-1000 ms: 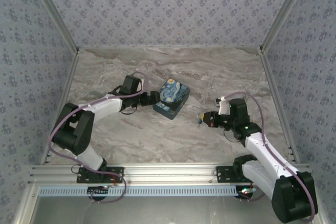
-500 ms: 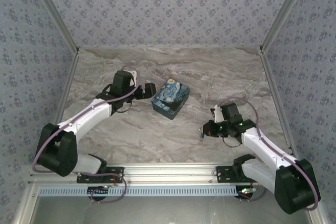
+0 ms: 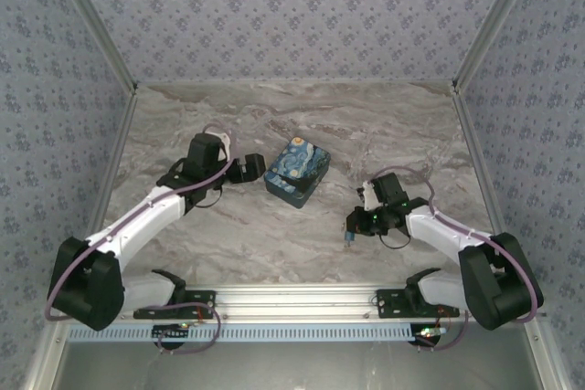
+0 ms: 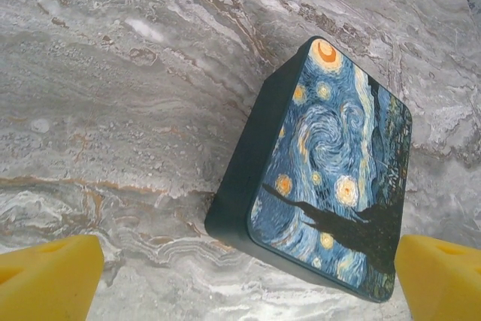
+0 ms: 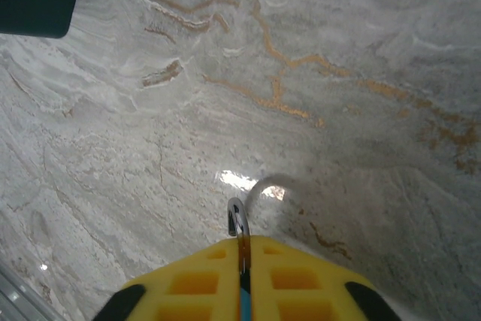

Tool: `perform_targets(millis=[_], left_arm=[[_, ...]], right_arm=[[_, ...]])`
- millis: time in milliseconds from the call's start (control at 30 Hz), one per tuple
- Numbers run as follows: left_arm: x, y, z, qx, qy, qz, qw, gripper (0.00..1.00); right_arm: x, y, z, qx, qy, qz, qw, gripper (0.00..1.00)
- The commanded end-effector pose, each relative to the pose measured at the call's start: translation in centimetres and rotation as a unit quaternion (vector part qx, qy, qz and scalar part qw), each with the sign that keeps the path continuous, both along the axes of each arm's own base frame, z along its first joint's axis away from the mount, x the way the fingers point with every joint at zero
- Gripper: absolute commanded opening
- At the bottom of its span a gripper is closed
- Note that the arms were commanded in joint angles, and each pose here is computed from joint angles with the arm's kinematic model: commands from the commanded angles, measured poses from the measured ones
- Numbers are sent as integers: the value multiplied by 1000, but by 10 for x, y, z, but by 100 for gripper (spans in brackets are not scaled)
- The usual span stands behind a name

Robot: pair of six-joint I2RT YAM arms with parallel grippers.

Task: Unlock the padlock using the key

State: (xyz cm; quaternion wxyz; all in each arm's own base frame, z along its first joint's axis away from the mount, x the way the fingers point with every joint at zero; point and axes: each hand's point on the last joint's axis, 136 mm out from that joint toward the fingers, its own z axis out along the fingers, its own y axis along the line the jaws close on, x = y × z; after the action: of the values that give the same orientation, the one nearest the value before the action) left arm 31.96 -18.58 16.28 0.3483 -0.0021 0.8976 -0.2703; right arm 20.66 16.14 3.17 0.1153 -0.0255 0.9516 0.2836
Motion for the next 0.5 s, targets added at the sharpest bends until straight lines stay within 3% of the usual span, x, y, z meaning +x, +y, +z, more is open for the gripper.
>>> perform_targets(millis=[0,300,467], left_arm=[[-3,7,14,-3,-14,11,1000,99],[-4,21,31,23,-38,29,999,99],[-3,65,46,88,-89,112,986,99]], right_arm=[[11,1,8,-5,-25,5,1000,21],[36,-20,49,-33,-93,-6,995,36],[64,-56,86,-76,-182,-54,979,55]])
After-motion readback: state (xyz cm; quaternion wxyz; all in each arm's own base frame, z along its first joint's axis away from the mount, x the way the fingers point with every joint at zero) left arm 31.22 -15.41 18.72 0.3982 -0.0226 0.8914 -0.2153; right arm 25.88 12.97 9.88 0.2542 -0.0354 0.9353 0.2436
